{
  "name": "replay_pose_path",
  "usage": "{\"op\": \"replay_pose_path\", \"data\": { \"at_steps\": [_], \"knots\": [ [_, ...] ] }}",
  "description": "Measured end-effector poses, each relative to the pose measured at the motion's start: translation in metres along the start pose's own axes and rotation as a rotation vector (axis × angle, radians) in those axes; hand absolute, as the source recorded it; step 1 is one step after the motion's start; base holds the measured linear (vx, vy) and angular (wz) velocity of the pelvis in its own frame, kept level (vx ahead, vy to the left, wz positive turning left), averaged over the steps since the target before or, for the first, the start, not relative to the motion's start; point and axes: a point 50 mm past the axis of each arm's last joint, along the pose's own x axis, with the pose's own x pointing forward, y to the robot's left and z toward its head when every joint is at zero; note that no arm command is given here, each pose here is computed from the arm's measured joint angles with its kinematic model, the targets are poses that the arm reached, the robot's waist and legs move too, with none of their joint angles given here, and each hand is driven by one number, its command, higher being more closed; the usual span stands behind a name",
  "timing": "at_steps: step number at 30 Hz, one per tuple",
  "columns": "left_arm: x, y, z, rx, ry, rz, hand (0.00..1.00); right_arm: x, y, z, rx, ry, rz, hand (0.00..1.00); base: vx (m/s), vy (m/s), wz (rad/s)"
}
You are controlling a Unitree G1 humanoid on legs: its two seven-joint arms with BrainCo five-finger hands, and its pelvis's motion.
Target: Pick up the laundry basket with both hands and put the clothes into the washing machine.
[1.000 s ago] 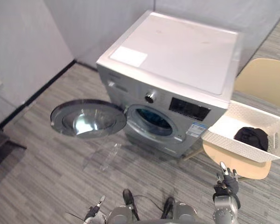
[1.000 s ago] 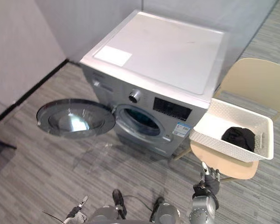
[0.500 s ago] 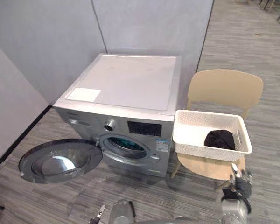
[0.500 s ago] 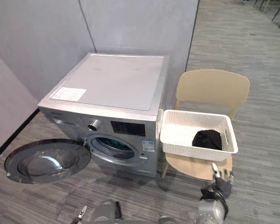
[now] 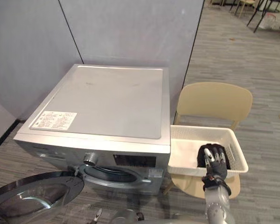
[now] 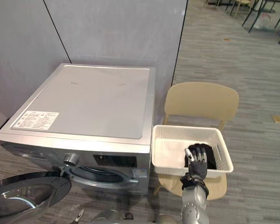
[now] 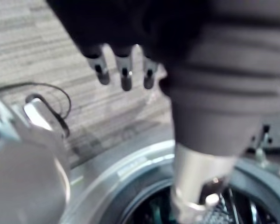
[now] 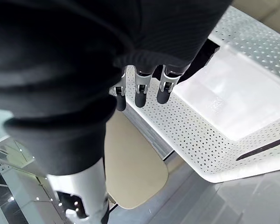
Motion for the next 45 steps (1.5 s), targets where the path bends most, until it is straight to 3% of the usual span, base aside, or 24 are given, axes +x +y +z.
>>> {"op": "replay_pose_path", "data": {
  "at_steps": [5, 9, 13, 20, 28, 32, 38, 45],
  "knots": [
    [0.000, -0.016, 0.006, -0.011, -0.035, -0.033, 0.00, 0.005, 0.014, 0.020, -0.029, -0.088, 0.054, 0.00, 0.15, -0.286, 0.17],
    [0.000, 0.012, 0.006, 0.004, -0.033, 0.040, 0.00, 0.012, 0.012, 0.036, -0.044, -0.157, 0.025, 0.00, 0.08, -0.497, -0.12],
    [-0.008, 0.023, -0.031, -0.023, 0.084, 0.081, 0.00, 0.019, -0.015, 0.066, -0.136, -0.241, -0.059, 0.00, 0.12, -0.420, -0.09],
    [-0.008, 0.032, -0.033, -0.010, 0.095, 0.086, 0.00, 0.038, -0.025, 0.081, -0.439, -0.207, -0.044, 0.00, 0.08, -0.125, 0.10],
    [-0.004, 0.037, -0.010, 0.133, 0.047, 0.021, 0.00, 0.075, 0.018, 0.058, -0.815, -0.019, 0.255, 0.00, -0.08, 0.045, -0.03],
    [0.000, 0.022, 0.002, 0.170, 0.006, -0.026, 0.00, 0.090, 0.039, 0.063, -0.970, -0.003, 0.354, 0.00, -0.18, 0.005, -0.05],
    [0.002, 0.003, 0.011, 0.202, -0.028, -0.083, 0.00, 0.094, 0.039, 0.054, -1.162, 0.072, 0.406, 0.00, -0.11, -0.008, 0.03],
    [0.003, -0.024, 0.029, 0.219, -0.106, -0.164, 0.00, 0.109, 0.063, 0.078, -1.189, 0.009, 0.411, 0.00, -0.05, 0.007, -0.04]
  ]
}}
